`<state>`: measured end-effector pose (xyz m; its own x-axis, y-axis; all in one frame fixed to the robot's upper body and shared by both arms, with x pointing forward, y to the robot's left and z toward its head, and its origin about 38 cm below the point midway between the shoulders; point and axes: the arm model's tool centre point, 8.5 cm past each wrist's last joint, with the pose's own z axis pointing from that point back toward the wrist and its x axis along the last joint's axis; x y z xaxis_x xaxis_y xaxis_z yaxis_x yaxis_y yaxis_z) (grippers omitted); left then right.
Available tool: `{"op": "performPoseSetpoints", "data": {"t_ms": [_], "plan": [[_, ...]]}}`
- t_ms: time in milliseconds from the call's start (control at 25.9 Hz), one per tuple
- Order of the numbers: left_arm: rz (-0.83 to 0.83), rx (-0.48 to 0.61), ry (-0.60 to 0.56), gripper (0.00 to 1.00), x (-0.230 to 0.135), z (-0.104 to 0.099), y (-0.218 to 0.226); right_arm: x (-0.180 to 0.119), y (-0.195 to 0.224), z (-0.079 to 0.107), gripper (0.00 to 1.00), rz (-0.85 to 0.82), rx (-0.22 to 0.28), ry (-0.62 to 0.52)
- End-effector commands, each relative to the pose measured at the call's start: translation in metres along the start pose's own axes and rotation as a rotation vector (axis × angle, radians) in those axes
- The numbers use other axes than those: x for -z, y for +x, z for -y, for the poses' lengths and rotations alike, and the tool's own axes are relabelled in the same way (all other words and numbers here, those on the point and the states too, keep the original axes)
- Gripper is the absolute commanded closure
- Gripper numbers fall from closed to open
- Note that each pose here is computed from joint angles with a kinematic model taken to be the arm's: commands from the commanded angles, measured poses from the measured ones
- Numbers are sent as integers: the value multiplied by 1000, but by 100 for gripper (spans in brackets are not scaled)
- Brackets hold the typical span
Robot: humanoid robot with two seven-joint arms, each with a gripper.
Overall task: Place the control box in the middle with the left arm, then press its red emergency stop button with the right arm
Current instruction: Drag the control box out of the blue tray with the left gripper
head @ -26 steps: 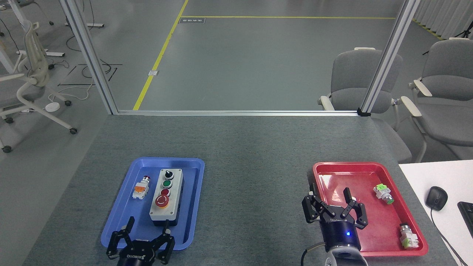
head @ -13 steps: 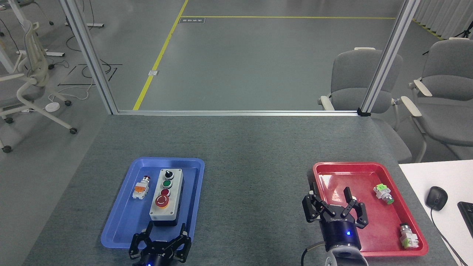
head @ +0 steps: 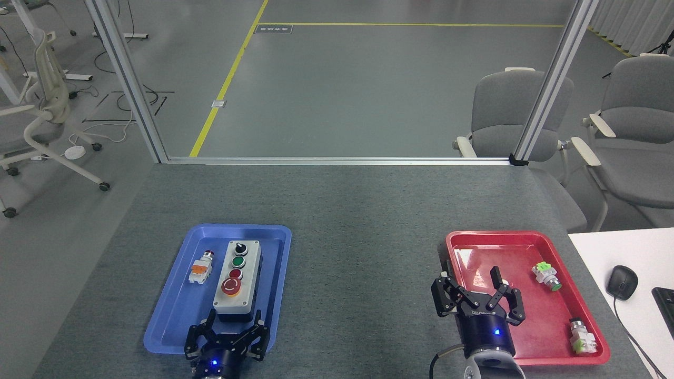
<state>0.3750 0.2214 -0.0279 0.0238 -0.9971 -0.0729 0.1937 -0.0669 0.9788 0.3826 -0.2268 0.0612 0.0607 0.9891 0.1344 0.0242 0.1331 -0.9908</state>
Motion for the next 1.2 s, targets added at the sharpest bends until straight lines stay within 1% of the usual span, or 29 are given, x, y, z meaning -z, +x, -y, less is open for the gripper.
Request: {"op": "performPoseSetpoints", "data": {"t_ms": [0, 193, 270, 541, 734, 773, 888, 927, 966, 1004, 1043, 1082, 1159], "plan": [[-2, 2, -6, 1, 7, -1, 0, 0, 0, 0, 2, 0, 0, 4], [-1, -4, 0, 1, 11, -5, 2, 0, 0, 0, 2, 1, 0, 5], [1, -8, -9, 1, 14, -3, 5, 0, -1, 0, 2, 0, -2, 4], [6, -19, -42, 1, 37, -5, 15, 0, -1, 0, 2, 1, -3, 4], [5, -22, -61, 2, 45, -4, 15, 0, -1, -1, 2, 1, -5, 6], [4, -20, -61, 9, 45, -4, 14, 0, -2, -1, 2, 1, -6, 7], [7, -15, -53, 36, 49, -8, 10, 0, -2, -1, 2, 1, -6, 6], [10, -14, -48, 49, 50, -11, 10, 0, -2, -1, 2, 1, -6, 6], [11, -17, -47, 66, 50, -11, 8, 0, -1, -1, 2, 1, -5, 6], [13, -32, -46, 85, 51, -12, 8, 0, -1, -1, 2, 1, -5, 6], [14, -55, -45, 96, 52, -14, 7, 0, -1, -1, 2, 1, -3, 7], [17, -85, -43, 100, 52, -15, 7, 0, -1, -1, 2, 1, -3, 6], [19, -139, -25, 100, 57, -24, 7, 0, -1, -1, 2, 1, -3, 6]]}}
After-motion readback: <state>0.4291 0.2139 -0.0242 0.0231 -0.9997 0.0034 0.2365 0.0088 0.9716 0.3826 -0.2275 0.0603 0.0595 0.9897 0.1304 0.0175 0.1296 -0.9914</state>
